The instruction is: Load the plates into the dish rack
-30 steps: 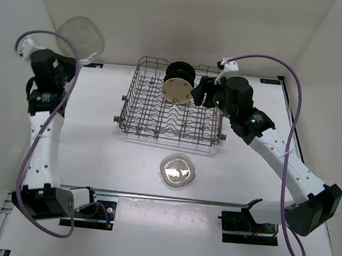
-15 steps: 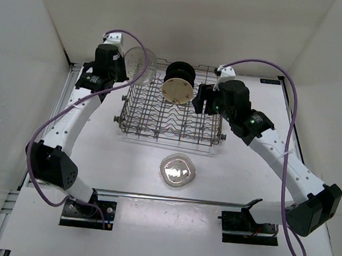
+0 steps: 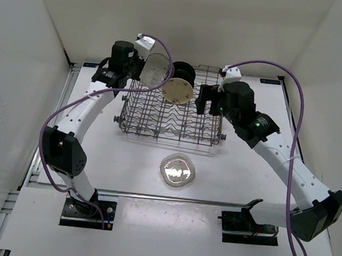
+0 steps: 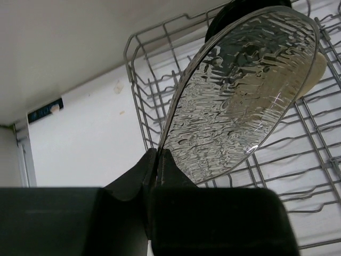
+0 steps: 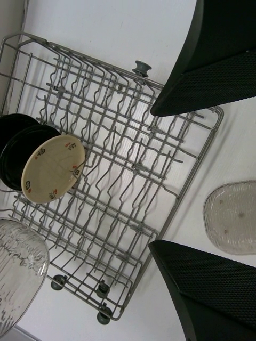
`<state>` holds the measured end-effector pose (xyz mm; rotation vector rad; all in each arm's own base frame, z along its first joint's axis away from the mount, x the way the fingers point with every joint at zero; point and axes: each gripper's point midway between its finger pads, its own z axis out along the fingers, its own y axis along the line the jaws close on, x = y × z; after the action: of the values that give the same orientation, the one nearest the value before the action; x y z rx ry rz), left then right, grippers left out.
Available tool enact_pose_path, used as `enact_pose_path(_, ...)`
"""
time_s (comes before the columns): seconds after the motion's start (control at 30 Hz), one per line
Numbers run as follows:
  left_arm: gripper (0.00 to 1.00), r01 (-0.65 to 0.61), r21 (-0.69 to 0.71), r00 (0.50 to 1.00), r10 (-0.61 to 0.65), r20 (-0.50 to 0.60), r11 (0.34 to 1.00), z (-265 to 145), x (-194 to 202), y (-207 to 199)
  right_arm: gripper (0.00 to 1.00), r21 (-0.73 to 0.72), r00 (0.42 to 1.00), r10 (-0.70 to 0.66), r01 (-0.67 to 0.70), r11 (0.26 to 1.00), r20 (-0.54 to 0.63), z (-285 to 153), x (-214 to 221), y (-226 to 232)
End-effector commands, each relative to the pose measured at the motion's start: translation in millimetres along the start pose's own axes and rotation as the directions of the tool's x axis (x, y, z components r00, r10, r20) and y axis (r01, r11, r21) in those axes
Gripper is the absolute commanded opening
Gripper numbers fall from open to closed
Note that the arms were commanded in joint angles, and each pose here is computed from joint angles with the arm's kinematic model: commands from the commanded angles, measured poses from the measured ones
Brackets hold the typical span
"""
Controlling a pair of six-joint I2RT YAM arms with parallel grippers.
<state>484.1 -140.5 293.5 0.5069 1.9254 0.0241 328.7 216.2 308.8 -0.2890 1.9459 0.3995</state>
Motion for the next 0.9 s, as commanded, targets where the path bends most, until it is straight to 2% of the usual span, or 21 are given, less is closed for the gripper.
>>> enact_pose_path(0.0, 0.10, -0.153, 0.070, 0.977, 0.141, 0.158, 0.986, -13, -42, -5, 0.99, 0.042, 0.999, -0.012, 0.011, 0.999, 0.043, -9, -13, -10)
enact_pose_path(0.23, 0.10, -0.332, 0.169, 0.932, 0.295, 0.212, 0.928, -3, -37, -25, 0.99, 0.132, 1.000, -0.007, 0.006, 0.991, 0.010, -11, -4, -28)
enact_pose_path(0.27, 0.10, -0.411, 0.210, 0.901, 0.360, 0.243, 0.887, -3, -30, -35, 0.99, 0.132, 1.000, -0.007, 0.006, 0.991, 0.010, -11, -4, -28)
enact_pose_path(0.4, 0.10, -0.557, 0.275, 0.822, 0.472, 0.320, 0.783, -5, -20, -62, 0.99, 0.215, 0.998, 0.065, -0.067, 0.974, 0.017, -19, -4, -51)
enact_pose_path(0.6, 0.10, -0.617, 0.295, 0.786, 0.549, 0.286, 0.730, 13, 2, -86, 0.99, 0.340, 0.970, 0.216, -0.241, 0.909, 0.109, -36, -11, -98)
enact_pose_path(0.8, 0.10, -0.668, 0.268, 0.744, 0.624, 0.239, 0.694, 33, 14, -103, 0.99, 0.389, 0.960, 0.237, -0.276, 0.879, 0.147, -49, -15, -121)
enact_pose_path(0.87, 0.10, -0.668, 0.256, 0.744, 0.630, 0.223, 0.699, 43, 16, -101, 0.99, 0.399, 0.963, 0.226, -0.266, 0.877, 0.147, -50, -15, -123)
